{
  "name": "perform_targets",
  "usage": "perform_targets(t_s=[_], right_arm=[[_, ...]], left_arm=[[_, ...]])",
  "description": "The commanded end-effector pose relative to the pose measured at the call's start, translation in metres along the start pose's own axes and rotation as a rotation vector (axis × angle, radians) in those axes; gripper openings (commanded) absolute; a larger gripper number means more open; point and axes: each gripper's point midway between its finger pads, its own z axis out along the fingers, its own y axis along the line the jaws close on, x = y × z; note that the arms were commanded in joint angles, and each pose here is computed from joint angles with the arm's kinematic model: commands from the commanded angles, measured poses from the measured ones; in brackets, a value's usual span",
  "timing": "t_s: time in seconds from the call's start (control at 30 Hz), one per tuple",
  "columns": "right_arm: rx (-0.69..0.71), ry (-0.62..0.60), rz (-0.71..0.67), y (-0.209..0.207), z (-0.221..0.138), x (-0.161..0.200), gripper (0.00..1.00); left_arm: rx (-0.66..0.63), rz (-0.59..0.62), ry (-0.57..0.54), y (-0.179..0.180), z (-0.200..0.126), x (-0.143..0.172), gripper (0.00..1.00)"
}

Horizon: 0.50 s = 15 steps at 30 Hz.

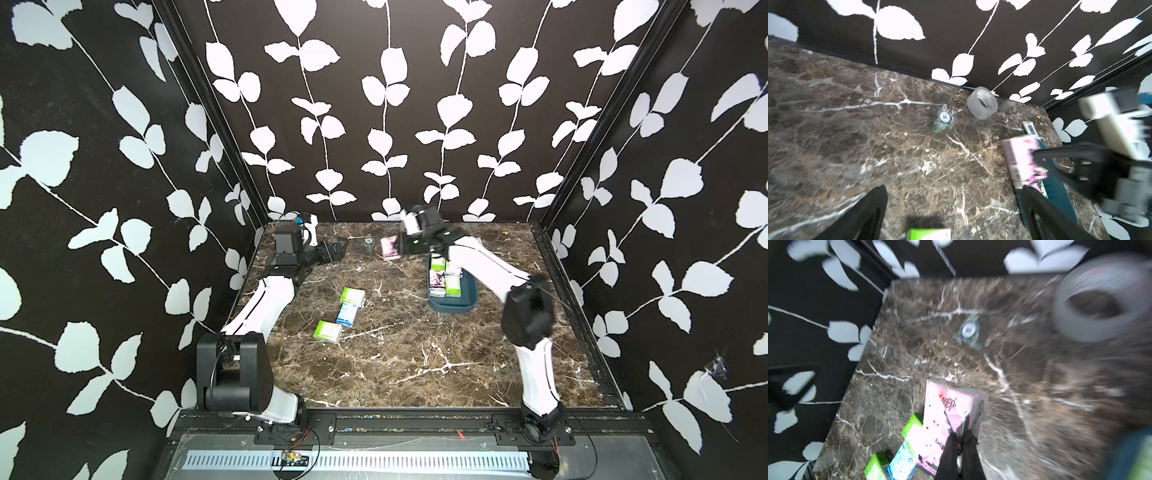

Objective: Put the pocket tissues into the storage box
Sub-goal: Place the pocket tissues in the storage box.

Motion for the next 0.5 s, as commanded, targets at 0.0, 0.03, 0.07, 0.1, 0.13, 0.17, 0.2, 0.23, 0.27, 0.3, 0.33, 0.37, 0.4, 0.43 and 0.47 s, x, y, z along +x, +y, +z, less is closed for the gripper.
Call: perform_targets(t_s=[0.0,0.03,0.07,0.1,0.13,0.17,0.2,0.23,0.27,0.3,0.33,0.37,0.4,0.43,0.47], right_arm=[[0.034,-0.018,-0.017,-0.024,-0.027,0.008,0.0],[0.046,-0.023,-0.007,-0.032,-0.037,0.01,0.0],[0.06,-0.032,0.004,-0.04,-0.05,0.011,0.0],[0.08,-0.035,0.016,-0.051,-0.061,0.014,0.0],[0.101,-0.037,0.027,-0.059,-0.071,0.018,0.0],[0.125,-0.04,0.039,-0.069,-0.083,0.022,0.0],[0.148,-0.041,0.049,-0.078,-0.094,0.027,0.0],[0.166,-0.041,0.057,-0.084,-0.103,0.032,0.0],[0.186,-0.037,0.064,-0.092,-0.112,0.038,0.0],[0.207,-0.024,0.075,-0.101,-0.118,0.046,0.0],[0.218,-0.024,0.081,-0.105,-0.127,0.051,0.0],[0.229,-0.026,0.086,-0.109,-0.135,0.054,0.0],[0.248,0.004,0.103,-0.119,-0.136,0.069,0.0],[0.258,0.011,0.111,-0.124,-0.14,0.075,0.0],[0.269,0.021,0.119,-0.13,-0.141,0.081,0.0]], left_arm=[[0.086,0.038,-0.007,-0.036,0.016,-0.005,0.99],[0.099,0.043,0.003,-0.043,0.023,-0.001,0.99],[0.119,0.049,0.016,-0.052,0.03,0.004,0.99],[0.136,0.045,0.028,-0.059,0.038,0.009,0.99],[0.153,0.038,0.032,-0.064,0.044,0.012,0.99],[0.175,0.026,0.038,-0.069,0.052,0.016,0.99],[0.194,0.015,0.039,-0.074,0.057,0.017,0.99],[0.208,0.007,0.039,-0.077,0.063,0.019,0.99],[0.221,0.004,0.038,-0.081,0.068,0.02,0.99],[0.23,0.003,0.041,-0.085,0.073,0.021,0.99],[0.236,0.004,0.047,-0.087,0.076,0.023,0.99],[0.242,0.009,0.052,-0.091,0.08,0.026,0.99],[0.251,0.012,0.059,-0.095,0.083,0.029,0.99],[0.259,0.016,0.066,-0.099,0.086,0.031,0.99],[0.268,0.021,0.076,-0.103,0.088,0.036,0.99]])
